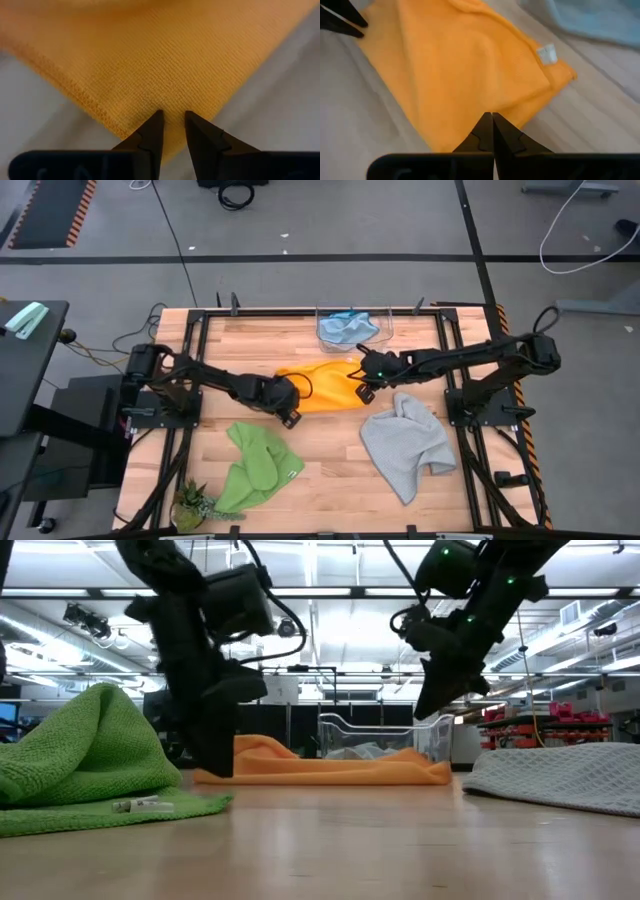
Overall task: Fold microfiber towels
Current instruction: Fold the orange microfiber cloth
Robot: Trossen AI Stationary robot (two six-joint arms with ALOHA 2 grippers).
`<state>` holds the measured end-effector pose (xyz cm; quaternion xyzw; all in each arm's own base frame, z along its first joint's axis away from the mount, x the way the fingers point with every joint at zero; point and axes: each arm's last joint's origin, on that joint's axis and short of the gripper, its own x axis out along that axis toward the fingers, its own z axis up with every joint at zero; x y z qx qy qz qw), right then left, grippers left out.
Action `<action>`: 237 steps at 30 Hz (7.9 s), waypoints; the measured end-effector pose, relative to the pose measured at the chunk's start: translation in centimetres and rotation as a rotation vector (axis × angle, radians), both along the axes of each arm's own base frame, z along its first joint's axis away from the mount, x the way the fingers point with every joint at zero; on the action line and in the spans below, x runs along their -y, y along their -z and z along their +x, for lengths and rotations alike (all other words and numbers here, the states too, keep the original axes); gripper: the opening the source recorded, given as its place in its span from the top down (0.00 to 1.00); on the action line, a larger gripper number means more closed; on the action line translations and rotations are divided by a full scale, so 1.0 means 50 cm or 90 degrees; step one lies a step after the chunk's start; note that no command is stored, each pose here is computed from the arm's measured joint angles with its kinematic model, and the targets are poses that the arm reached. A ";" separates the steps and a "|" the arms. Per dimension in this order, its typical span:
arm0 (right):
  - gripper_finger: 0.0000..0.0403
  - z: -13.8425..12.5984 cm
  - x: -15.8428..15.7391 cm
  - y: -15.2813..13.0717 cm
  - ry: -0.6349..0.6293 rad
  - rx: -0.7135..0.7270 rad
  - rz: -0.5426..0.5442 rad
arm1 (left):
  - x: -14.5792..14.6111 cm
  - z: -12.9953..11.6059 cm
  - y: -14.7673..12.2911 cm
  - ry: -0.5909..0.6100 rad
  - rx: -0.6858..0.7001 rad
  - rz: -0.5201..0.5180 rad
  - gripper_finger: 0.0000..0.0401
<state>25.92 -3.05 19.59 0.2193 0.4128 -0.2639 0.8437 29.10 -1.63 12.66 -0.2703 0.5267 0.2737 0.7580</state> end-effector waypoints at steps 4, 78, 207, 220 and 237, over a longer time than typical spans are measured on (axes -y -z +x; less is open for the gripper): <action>1.00 -0.006 -0.032 0.005 -0.033 -0.032 0.006 | 0.035 -0.012 0.006 0.029 -0.020 -0.003 0.79; 1.00 0.161 0.110 0.115 -0.241 -0.177 -0.046 | 0.078 0.054 0.009 0.000 0.084 -0.059 0.80; 0.97 0.086 0.027 0.178 0.124 0.162 0.333 | 0.047 0.067 -0.109 -0.002 0.296 0.058 0.77; 0.99 0.046 -0.003 0.124 0.116 0.091 0.267 | -0.013 0.064 -0.100 -0.031 0.251 0.015 0.80; 1.00 0.058 -0.005 0.061 0.099 0.167 0.263 | -0.121 0.054 -0.107 -0.048 0.243 -0.012 0.79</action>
